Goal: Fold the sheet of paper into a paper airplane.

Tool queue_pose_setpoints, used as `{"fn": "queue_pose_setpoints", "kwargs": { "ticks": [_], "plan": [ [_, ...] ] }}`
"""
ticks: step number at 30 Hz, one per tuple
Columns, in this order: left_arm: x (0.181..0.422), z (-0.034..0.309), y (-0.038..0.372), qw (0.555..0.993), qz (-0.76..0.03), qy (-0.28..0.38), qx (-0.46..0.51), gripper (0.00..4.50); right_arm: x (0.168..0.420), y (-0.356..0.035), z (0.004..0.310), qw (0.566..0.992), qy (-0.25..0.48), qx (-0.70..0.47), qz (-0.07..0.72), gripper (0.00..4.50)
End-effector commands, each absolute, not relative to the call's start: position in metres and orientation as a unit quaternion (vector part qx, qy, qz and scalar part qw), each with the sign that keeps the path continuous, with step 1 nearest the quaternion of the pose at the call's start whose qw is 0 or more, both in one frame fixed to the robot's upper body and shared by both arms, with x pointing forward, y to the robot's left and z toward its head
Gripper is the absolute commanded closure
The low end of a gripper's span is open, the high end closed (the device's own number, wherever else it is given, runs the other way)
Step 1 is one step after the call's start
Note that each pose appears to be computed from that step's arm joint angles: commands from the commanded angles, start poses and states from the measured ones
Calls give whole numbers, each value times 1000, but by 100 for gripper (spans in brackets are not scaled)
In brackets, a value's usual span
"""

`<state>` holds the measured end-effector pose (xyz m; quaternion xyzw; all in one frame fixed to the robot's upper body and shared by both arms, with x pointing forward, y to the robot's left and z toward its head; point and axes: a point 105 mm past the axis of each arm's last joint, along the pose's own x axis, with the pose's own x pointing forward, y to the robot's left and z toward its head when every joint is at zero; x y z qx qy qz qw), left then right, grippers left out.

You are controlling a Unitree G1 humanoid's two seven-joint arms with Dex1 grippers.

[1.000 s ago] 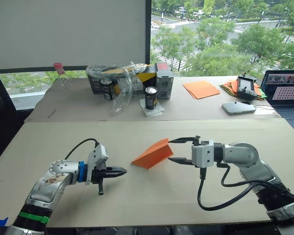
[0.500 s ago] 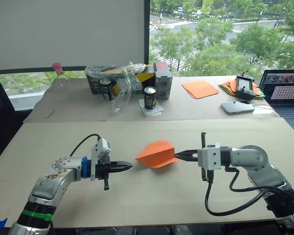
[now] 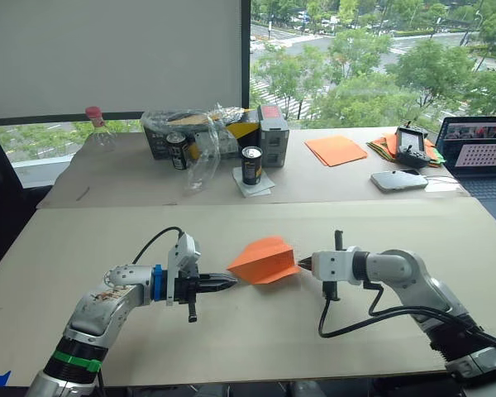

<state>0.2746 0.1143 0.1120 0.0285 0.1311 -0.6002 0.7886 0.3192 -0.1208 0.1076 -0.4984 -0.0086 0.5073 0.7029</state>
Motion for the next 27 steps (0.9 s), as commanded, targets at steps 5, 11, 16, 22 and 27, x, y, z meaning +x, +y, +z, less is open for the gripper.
{"fn": "queue_pose_setpoints", "kwargs": {
  "ticks": [5,11,16,22,27],
  "plan": [
    [277,120,109,793,-596,122,30,450,302,-85,123,697,-53,-476,533,447],
    [281,119,104,794,-595,116,37,450,312,-101,142,732,-49,-466,494,447],
    [284,118,104,794,-595,116,41,450,327,-126,154,740,-34,-498,451,447],
    [285,116,101,789,-601,117,50,450,322,-133,126,710,22,-513,481,447],
    [287,115,102,791,-597,119,51,450,316,-122,116,705,23,-505,498,447]
  ]
}}
